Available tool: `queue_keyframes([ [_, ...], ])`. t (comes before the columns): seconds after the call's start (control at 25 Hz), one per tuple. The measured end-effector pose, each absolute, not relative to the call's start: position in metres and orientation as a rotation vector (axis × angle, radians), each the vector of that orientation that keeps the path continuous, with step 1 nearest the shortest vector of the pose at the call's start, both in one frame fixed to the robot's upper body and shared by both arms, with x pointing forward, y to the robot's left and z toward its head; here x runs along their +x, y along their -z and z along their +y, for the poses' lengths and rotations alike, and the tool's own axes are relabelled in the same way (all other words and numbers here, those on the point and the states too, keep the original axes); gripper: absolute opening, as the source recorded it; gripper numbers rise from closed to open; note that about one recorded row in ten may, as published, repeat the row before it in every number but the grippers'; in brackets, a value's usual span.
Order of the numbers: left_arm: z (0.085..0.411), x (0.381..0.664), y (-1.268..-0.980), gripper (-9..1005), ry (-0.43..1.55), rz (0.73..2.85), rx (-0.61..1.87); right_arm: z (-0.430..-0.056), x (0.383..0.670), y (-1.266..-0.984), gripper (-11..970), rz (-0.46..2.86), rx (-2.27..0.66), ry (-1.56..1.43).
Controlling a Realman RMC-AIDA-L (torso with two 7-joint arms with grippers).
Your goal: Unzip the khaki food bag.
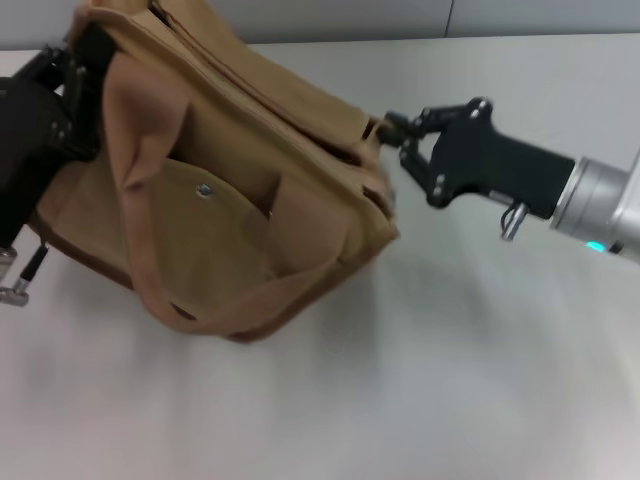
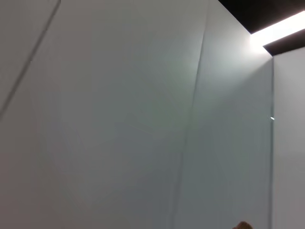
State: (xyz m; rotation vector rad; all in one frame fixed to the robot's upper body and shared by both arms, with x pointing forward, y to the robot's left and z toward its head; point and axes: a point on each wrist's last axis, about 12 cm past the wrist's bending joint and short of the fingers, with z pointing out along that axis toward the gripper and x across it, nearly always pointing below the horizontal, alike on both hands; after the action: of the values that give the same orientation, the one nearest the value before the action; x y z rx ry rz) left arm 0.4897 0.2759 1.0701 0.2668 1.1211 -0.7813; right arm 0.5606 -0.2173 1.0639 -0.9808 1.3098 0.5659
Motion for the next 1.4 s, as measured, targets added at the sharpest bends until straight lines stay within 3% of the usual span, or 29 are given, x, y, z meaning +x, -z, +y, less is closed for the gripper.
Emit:
queue_keyframes([
  [0.36,0.264,0.476,-1.057,134,0.867,1.202,0.343,-0.244,0.578,-1.11,67,1.325,-0.809,-0.769],
  [0.56,0.253,0.469,-1.047,137,0.944,1.28,0.421,-0.252,0.584,-1.121,79,1.361,-0.77,-0.79],
  [0.96,0.257,0.462,-1.035,143,0.98,1.395,0.446,-0.259,0.581,-1.115,102,1.426,-0.717,-0.813],
  [1.16,0.271,0.461,-1.044,145,1.04,1.378,0.42,-0.274,0.566,-1.11,295,1.422,-0.674,-0.818],
  [1.28,0.279,0.458,-1.051,147,1.071,1.34,0.411,-0.282,0.557,-1.113,354,1.38,-0.647,-0.842],
  [1.4,0.29,0.455,-1.066,280,1.154,1.261,0.422,-0.297,0.536,-1.121,413,1.282,-0.628,-0.887],
])
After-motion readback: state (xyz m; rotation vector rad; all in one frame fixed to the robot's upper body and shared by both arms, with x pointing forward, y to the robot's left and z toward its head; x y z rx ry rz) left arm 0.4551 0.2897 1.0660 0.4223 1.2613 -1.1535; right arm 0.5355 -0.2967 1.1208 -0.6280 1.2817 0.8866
